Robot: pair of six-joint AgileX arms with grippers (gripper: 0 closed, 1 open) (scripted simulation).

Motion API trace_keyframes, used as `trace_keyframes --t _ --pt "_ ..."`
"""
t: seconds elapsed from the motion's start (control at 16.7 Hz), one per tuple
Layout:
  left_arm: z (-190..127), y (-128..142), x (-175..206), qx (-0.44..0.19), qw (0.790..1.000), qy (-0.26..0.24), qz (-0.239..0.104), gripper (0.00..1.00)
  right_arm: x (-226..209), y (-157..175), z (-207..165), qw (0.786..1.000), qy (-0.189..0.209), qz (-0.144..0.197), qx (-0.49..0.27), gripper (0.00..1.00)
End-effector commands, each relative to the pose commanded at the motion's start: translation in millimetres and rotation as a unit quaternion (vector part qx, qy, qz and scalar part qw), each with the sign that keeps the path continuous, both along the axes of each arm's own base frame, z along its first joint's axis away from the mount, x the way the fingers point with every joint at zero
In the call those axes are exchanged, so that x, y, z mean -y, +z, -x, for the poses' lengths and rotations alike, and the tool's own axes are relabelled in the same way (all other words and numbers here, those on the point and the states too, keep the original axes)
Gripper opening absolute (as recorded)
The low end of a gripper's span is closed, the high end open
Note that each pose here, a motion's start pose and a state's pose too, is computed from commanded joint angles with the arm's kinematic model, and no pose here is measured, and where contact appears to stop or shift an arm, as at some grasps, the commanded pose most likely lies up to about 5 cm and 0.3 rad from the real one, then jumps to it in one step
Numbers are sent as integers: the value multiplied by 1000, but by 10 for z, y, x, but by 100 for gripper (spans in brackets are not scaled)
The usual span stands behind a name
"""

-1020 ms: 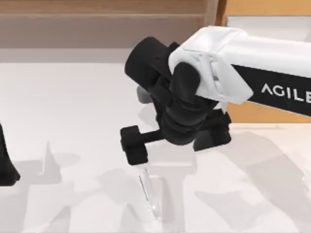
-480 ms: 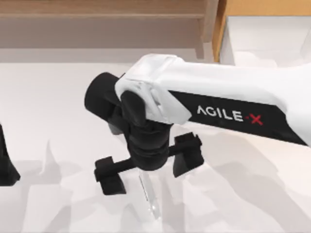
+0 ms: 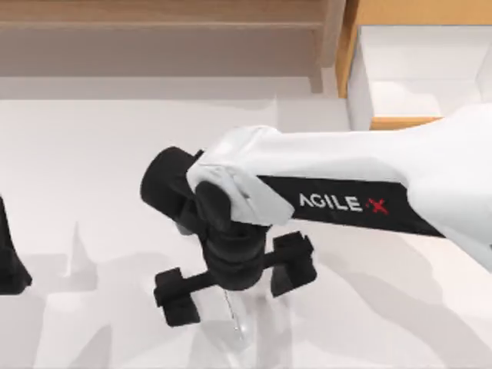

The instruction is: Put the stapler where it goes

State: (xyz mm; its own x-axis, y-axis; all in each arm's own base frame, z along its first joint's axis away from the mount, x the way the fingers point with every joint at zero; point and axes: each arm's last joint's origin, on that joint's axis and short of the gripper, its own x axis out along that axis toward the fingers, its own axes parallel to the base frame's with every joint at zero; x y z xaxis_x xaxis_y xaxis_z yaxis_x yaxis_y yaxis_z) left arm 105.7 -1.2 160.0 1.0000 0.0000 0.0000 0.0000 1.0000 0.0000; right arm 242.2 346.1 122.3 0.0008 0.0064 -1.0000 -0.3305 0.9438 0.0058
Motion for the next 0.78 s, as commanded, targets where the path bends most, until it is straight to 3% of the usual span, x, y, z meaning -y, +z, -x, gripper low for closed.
trace_keyframes --t 0.24,0.78 --pt "0 0 0 0 1000 0 0 100 2 -37 4 1000 0 1 -1 100" --pt "0 0 0 0 1000 0 0 100 2 -37 4 1000 0 1 -1 32"
